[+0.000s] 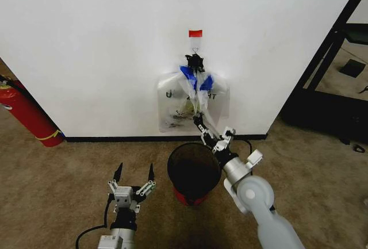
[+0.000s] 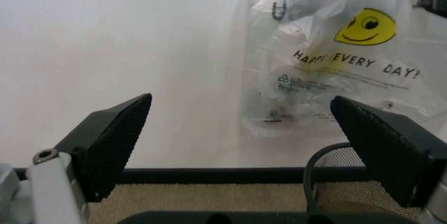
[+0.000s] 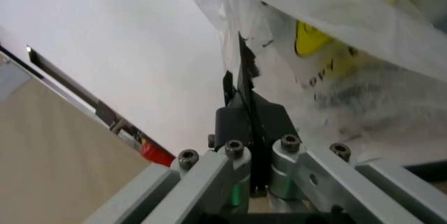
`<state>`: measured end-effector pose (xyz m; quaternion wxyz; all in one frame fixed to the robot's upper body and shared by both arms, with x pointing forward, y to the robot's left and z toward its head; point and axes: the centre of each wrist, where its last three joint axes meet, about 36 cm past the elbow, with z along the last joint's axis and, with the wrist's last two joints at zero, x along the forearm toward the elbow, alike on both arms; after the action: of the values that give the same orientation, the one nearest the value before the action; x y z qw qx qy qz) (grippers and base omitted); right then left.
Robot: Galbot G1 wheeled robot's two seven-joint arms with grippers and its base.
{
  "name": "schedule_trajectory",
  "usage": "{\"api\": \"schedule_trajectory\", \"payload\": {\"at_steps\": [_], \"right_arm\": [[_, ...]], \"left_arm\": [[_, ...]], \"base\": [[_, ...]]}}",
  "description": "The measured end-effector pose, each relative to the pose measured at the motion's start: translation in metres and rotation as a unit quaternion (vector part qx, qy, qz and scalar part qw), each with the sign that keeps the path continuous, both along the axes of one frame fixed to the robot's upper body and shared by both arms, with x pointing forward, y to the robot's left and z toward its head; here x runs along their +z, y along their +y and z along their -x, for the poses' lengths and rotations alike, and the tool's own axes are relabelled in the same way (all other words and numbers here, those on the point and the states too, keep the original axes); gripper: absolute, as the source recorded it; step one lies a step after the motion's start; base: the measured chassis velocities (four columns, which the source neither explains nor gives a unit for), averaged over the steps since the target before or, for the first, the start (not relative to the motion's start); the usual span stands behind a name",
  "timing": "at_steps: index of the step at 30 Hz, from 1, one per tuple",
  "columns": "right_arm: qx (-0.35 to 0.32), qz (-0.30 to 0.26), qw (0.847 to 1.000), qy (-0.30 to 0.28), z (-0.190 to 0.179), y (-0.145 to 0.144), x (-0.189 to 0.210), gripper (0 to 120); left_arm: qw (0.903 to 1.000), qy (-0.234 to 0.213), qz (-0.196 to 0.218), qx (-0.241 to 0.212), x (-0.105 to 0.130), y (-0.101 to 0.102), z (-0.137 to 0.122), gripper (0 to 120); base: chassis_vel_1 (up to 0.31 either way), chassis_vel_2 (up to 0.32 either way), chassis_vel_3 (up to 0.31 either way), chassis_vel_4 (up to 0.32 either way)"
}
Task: Pick up the garbage bag from the wall and place it over the trash bin.
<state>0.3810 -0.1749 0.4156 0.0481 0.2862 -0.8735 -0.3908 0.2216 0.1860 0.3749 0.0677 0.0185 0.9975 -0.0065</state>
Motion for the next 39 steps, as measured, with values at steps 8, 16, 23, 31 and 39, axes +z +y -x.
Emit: {"api": "schedule_trajectory", "payload": {"at_steps": [8,16,23,31,39], "right_arm": [[0.0,0.011,1.0,0.003,0.022,0.001,-0.007,0],[-0.004,0.022,1.0,0.004,0.042,0.001,-0.016,0],[-0.004,0.038,0.999,0.002,0.054,0.002,-0.023,0],[-0.008,0.054,0.998,0.001,0.068,0.001,-0.03,0],[-0.003,0.076,0.997,0.0,0.082,0.0,-0.037,0]], "left_arm": [[1.0,-0.002,0.001,-0.001,0.0,0.0,-0.001,100],[1.0,-0.002,0.003,-0.002,0.0,-0.001,-0.001,100],[1.0,0.0,0.001,-0.005,-0.002,0.0,-0.001,100],[0.9999,0.001,0.006,-0.008,-0.004,-0.004,-0.004,100],[0.9999,0.005,0.009,-0.012,-0.007,-0.007,-0.007,100]], "base": [[0.0,0.0,0.0,0.0],[0.0,0.0,0.0,0.0],[0.0,0.0,0.0,0.0],[0.0,0.0,0.0,0.0],[0.0,0.0,0.0,0.0]]}}
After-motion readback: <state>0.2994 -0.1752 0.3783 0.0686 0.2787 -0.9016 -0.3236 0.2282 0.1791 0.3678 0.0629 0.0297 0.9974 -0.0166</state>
